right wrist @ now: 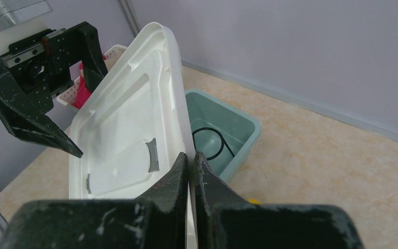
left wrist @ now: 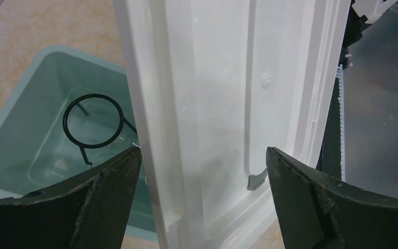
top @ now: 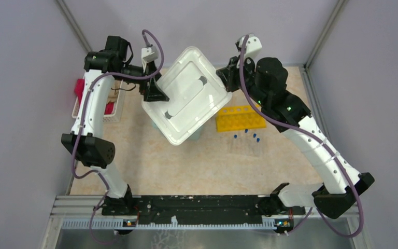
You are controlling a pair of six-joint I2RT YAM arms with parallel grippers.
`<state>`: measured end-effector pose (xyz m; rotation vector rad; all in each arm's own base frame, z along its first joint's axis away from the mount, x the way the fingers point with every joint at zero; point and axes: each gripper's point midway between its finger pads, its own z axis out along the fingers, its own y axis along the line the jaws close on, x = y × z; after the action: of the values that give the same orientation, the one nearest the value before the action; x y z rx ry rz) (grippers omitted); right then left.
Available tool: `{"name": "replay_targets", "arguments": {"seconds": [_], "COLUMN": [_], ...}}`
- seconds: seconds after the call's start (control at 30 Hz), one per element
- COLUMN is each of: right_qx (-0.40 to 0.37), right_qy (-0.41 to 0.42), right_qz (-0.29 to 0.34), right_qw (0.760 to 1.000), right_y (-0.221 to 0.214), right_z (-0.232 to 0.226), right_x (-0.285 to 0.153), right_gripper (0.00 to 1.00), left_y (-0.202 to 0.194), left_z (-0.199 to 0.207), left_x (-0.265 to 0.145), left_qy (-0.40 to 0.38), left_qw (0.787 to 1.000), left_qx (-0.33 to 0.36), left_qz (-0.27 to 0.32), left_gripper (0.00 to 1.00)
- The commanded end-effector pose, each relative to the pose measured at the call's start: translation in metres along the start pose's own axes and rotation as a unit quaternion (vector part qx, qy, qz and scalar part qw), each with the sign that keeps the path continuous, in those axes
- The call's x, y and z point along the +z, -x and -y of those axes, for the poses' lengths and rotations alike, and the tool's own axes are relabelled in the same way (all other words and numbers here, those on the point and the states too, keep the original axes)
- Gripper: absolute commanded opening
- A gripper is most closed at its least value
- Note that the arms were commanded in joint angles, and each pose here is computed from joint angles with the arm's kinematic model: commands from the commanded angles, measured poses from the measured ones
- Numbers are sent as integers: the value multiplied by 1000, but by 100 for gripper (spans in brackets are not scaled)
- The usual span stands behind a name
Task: Organize the chemistry lab equipment
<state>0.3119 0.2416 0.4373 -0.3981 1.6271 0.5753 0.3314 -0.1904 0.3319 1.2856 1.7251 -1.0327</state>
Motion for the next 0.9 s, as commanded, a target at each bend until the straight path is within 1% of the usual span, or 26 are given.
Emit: {"name": "replay_targets", "arguments": {"seconds": [0.0,0.1,0.2,0.3,0.47,0.67,0.7,0.73,0.8,0.87], "right_qx": [9,6,3,1,0,2,1,1,0,3], "right_qy": [27,27,23,17,12,-1,-5,-7,-12,-18], "right_qz": [80,84,88,95,95,87,85,83,78,71], "right_qw": [996,996,996,995,995,996,996,997,997,997], "right_y": [49,49,49,51,51,45,43,42,39,37], "right_z": [-14,-14,-12,-9,-8,-4,-2,-1,1,2], "right_x": [-19,-20,-21,-21,-15,-8,-6,-5,-3,0], "right_gripper": [0,0,0,0,0,0,3,10,29,39], "left_y": [19,20,22,21,14,17,16,16,14,13], "left_z": [25,27,31,35,33,35,35,35,34,32], "left_x": [0,0,1,2,6,4,4,4,4,3], "left_qy": [-39,-42,-49,-55,-60,-57,-56,-55,-51,-46], "left_qw": [998,998,998,997,997,997,997,998,998,998], "left_qx": [14,9,2,-4,-22,-8,-5,-2,8,16], "left_qz": [39,42,48,49,43,45,43,42,39,34], "left_gripper": [95,90,79,74,54,44,42,40,34,30]}}
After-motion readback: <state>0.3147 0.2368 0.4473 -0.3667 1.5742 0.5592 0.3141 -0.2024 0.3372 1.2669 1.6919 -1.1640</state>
